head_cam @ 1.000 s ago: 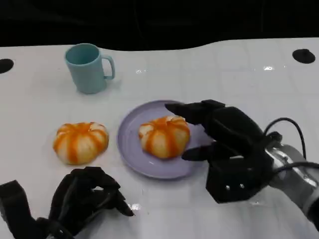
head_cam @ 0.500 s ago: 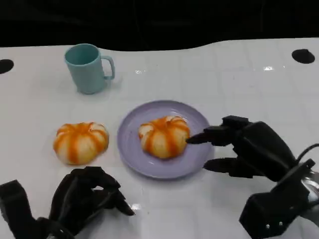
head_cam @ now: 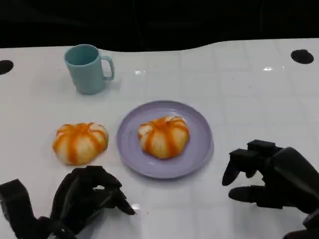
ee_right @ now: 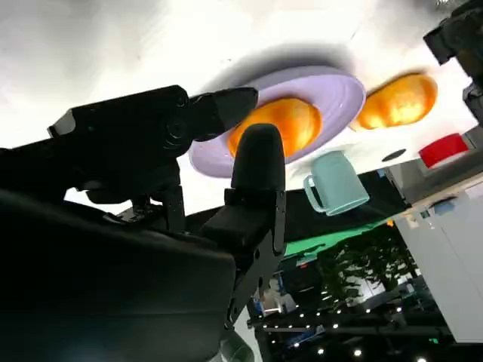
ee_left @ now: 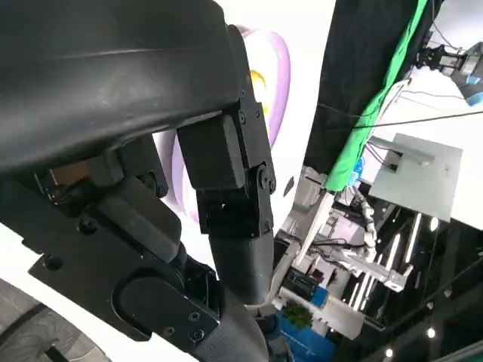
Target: Grasp the bread from the table and place it into the plate.
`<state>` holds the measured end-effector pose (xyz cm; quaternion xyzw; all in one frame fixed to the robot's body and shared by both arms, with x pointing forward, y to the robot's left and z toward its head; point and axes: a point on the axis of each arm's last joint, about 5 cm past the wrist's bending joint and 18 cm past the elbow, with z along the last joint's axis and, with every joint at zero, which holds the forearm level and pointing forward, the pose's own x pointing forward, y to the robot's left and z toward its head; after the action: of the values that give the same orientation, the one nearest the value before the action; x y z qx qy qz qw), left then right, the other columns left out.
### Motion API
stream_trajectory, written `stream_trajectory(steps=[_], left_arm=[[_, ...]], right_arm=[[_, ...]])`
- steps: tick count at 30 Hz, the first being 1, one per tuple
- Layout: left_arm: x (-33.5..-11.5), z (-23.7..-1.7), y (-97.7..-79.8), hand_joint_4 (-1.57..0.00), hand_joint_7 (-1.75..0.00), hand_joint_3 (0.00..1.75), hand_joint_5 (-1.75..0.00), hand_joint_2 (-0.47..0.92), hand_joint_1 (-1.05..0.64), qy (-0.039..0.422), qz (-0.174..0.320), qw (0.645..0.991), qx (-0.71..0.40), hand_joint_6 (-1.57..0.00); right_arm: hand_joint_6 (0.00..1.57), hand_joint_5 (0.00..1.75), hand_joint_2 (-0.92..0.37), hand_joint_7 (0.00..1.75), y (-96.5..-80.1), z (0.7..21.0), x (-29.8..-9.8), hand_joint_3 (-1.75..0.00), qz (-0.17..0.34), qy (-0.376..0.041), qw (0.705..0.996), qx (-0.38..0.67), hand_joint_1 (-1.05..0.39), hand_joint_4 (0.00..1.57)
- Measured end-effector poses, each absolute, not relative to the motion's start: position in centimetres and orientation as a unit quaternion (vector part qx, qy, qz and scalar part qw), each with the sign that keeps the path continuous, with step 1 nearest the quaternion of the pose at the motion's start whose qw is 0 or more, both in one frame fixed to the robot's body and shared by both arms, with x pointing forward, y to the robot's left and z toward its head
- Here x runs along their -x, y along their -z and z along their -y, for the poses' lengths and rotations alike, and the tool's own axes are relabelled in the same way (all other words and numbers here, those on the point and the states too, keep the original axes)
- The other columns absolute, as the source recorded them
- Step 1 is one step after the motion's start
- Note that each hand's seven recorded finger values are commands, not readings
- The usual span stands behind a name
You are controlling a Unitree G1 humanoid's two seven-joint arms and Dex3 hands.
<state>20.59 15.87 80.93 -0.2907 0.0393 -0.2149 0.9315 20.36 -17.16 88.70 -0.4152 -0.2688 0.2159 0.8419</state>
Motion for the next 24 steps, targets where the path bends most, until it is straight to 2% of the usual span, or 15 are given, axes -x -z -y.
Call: stream_trajectory(steps=[9, 15, 17, 18, 20, 22, 24], left_arm=[[-20.6, -15.8, -80.9, -1.57, -0.35, 0.00, -0.59, 0.61, -1.05, 0.216, -0.040, 0.931, 0.290, -1.57], [-20.6, -15.8, -80.9, -1.57, -0.36, 0.00, -0.60, 0.60, -1.05, 0.215, -0.040, 0.932, 0.290, -1.57], [-20.6, -15.9, -80.9, -1.57, -0.37, 0.00, -0.60, 0.60, -1.05, 0.215, -0.040, 0.932, 0.290, -1.57], [-20.6, -15.9, -80.9, -1.57, -0.37, 0.00, -0.60, 0.60, -1.05, 0.215, -0.040, 0.932, 0.289, -1.57], [-20.6, -15.9, -80.9, -1.57, -0.37, 0.00, -0.60, 0.60, -1.05, 0.215, -0.040, 0.932, 0.289, -1.57], [-20.6, -16.0, -80.9, -1.57, -0.37, 0.00, -0.60, 0.60, -1.05, 0.215, -0.040, 0.932, 0.289, -1.57], [-20.6, -16.0, -80.9, -1.57, -0.37, 0.00, -0.60, 0.60, -1.05, 0.214, -0.040, 0.932, 0.289, -1.57]], right_arm=[[0.57, 1.74, -0.92, 1.54, -87.7, 18.0, -18.6, -0.05, 0.232, -0.224, 0.850, 0.417, -0.48, 0.63], [0.64, 1.60, -0.92, 1.28, -87.3, 18.1, -18.5, -0.11, 0.220, -0.223, 0.851, 0.421, -0.45, 0.68], [0.70, 1.56, -0.91, 1.17, -86.9, 18.2, -18.4, -0.16, 0.213, -0.223, 0.851, 0.425, -0.39, 0.71], [0.73, 1.55, -0.85, 1.13, -86.8, 18.2, -18.4, -0.28, 0.211, -0.223, 0.852, 0.424, -0.37, 0.73], [0.78, 1.57, -0.62, 1.08, -86.4, 18.2, -18.4, -0.74, 0.210, -0.219, 0.853, 0.424, -0.33, 0.75], [0.82, 1.58, -0.57, 1.05, -86.3, 18.2, -18.5, -0.87, 0.214, -0.215, 0.852, 0.427, -0.31, 0.76], [0.85, 1.60, -0.56, 1.03, -86.1, 18.2, -18.7, -0.91, 0.221, -0.210, 0.847, 0.435, -0.30, 0.78]])
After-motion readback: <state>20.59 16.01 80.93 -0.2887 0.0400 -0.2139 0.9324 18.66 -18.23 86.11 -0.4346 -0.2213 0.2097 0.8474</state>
